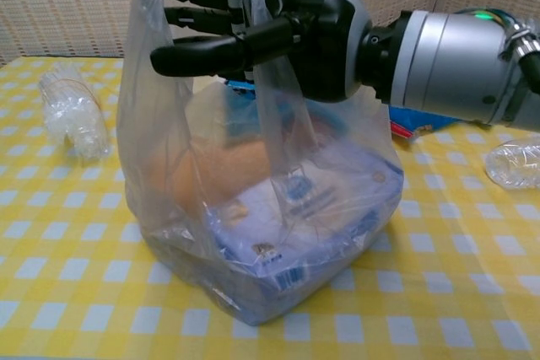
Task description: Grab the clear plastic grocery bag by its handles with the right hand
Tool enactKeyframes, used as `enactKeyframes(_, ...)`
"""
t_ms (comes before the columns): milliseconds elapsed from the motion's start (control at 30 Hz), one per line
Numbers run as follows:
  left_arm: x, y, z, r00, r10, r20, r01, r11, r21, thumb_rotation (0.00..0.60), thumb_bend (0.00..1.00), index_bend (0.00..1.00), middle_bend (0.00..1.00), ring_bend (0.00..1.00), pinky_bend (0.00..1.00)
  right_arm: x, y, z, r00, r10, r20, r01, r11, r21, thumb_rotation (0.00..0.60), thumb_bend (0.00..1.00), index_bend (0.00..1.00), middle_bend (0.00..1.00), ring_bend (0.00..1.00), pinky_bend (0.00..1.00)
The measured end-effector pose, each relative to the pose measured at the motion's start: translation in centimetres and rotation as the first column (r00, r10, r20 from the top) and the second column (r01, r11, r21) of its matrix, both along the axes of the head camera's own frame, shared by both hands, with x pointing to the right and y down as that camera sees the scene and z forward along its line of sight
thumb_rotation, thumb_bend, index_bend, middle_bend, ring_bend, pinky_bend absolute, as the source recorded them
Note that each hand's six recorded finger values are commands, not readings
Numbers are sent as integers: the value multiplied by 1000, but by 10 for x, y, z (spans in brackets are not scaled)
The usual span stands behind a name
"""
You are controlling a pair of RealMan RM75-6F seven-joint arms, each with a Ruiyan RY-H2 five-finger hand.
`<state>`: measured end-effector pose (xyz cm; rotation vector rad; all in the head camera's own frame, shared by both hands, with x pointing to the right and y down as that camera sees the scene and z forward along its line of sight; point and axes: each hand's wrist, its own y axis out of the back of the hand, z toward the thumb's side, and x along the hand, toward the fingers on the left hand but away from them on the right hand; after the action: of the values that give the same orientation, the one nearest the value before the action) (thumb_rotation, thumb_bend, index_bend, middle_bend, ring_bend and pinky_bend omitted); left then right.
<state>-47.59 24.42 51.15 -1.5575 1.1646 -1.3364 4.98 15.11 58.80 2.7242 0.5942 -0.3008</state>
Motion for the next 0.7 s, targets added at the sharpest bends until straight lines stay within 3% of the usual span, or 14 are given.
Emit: enactKeyframes(700,-4,1,-5,1000,-9,-15,9,1000,9,600,356,48,134,171,137,-42,-24,-9,996,60,68,-58,998,-29,600,248,0,11,70,0)
